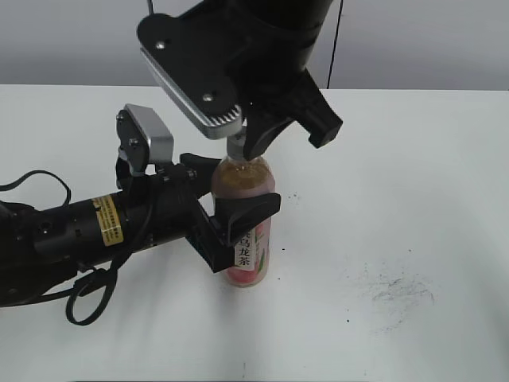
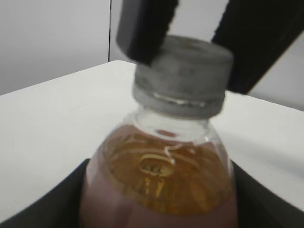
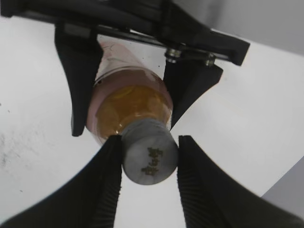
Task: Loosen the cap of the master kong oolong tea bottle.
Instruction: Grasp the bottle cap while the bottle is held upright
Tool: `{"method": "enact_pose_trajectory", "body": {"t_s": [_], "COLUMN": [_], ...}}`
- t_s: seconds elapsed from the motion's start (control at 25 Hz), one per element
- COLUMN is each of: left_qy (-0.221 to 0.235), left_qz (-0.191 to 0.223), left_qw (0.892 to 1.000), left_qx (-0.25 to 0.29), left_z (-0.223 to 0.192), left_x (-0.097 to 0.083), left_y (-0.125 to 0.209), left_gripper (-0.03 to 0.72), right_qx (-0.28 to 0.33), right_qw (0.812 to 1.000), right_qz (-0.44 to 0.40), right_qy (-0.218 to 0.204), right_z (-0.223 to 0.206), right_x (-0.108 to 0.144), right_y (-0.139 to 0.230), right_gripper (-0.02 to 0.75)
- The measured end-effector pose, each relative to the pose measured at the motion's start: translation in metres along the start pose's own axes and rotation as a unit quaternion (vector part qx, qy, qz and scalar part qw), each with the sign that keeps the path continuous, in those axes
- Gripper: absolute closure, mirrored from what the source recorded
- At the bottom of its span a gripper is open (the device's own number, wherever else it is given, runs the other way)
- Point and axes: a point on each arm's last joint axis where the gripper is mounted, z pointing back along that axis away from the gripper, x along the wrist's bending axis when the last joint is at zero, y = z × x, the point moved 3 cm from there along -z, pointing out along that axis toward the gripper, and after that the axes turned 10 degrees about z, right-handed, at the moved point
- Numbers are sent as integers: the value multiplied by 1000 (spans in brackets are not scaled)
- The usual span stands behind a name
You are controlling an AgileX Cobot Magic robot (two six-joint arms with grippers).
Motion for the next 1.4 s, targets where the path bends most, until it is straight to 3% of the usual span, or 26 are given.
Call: {"method": "enact_pose_trajectory", "body": {"t_s": [0.16, 0.32, 0.44, 0.52, 0.6, 0.68, 0.88, 1.0, 1.12, 1.28, 1.4], "left_qy": [2, 3, 4, 4, 4, 4, 4, 5, 5, 5, 5], "left_qz": [-1, -2, -2, -2, -2, -2, -2, -2, -2, -2, -2], "left_qw": [1000, 1000, 1000, 1000, 1000, 1000, 1000, 1000, 1000, 1000, 1000], "left_qx": [1, 1, 2, 2, 2, 2, 2, 2, 2, 2, 2], "left_z": [0, 0, 0, 0, 0, 0, 0, 0, 0, 0, 0], "left_x": [0, -1, -1, -1, -1, -1, -1, -1, -1, -1, -1], "left_y": [0, 0, 0, 0, 0, 0, 0, 0, 0, 0, 0], "left_gripper": [239, 239, 239, 239, 239, 239, 239, 239, 239, 239, 239], "right_qx": [-7, -8, -5, -5, -6, -6, -6, -6, -6, -5, -5], "right_qw": [992, 988, 996, 1000, 992, 971, 877, 820, 775, 738, 725], "right_qz": [127, 157, 84, -6, -126, -239, -481, -573, -632, -674, -689], "right_qy": [3, 3, 2, 2, 1, 1, -1, -1, -2, -2, -3], "right_z": [1, 1, 1, 1, 1, 1, 1, 1, 1, 1, 0], "right_x": [-1, -1, 0, 0, -1, -1, -1, -1, -1, -1, -1], "right_y": [-1, -1, 0, 0, 0, -1, -1, -1, -1, 0, 0], "right_gripper": [466, 466, 450, 324, 164, 125, 277, 311, 319, 321, 346]}}
